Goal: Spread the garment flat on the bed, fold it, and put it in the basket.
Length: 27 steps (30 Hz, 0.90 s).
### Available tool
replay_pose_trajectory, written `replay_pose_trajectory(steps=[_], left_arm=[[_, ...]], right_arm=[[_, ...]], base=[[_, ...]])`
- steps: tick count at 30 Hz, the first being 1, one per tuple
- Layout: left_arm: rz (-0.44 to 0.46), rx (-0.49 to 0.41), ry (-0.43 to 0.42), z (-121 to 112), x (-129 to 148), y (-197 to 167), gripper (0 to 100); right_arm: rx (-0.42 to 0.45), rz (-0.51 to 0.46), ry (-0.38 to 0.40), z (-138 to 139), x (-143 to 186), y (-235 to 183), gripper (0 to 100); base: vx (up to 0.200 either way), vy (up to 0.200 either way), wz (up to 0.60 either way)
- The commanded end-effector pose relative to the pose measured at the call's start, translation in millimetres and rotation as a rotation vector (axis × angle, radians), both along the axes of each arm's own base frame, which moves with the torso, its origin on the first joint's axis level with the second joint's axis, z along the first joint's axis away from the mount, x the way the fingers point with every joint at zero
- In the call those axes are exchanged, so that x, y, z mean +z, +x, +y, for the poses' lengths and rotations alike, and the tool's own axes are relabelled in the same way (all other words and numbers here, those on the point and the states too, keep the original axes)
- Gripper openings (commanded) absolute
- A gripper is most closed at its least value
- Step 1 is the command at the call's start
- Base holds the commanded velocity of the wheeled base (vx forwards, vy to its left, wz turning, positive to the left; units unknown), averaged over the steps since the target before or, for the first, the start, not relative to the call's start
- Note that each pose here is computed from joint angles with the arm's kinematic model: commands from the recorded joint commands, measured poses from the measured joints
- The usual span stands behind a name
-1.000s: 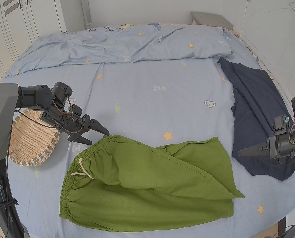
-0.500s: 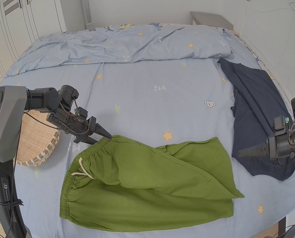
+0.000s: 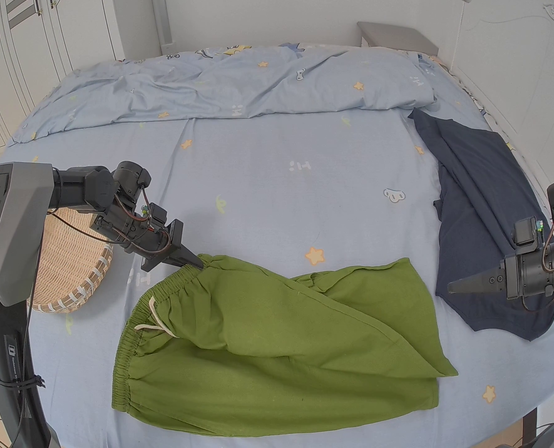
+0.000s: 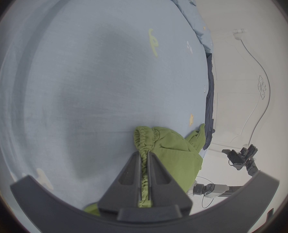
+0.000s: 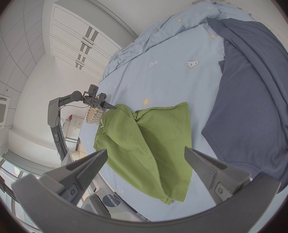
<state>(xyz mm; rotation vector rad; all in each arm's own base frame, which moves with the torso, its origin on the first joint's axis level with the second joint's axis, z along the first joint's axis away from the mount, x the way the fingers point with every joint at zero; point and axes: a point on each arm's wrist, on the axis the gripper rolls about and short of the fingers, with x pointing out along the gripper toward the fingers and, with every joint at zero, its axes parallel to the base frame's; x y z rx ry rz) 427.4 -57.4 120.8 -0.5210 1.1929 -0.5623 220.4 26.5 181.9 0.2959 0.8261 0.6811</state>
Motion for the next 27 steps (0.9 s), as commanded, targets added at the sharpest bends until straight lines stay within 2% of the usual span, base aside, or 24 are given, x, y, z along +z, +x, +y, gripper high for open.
replay_pose_trajectory(steps=[1,4,11,27], left_arm=[[-0.045,0.038,-0.017,6.5,29.1,-8.4,0],[-0.067,0.079,-0.026,18.0,45.5,-15.0,0],[-0.082,0.117,-0.025,34.4,49.1,-13.4,0],[-0.081,0.113,-0.025,33.1,45.9,-11.3,0]], right_arm=[[-0.005,0.002,0.0,-1.1,-0.6,0.7,100],[-0.022,0.035,0.0,-5.1,-8.0,3.6,100],[-0.085,0.077,0.003,-20.0,-19.6,2.0,100],[-0.079,0.165,-0.003,-18.6,-100.9,19.7,100]], base=[[0.0,0.0,0.0],[0.0,0.0,0.0],[0.0,0.0,0.0],[0.0,0.0,0.0]])
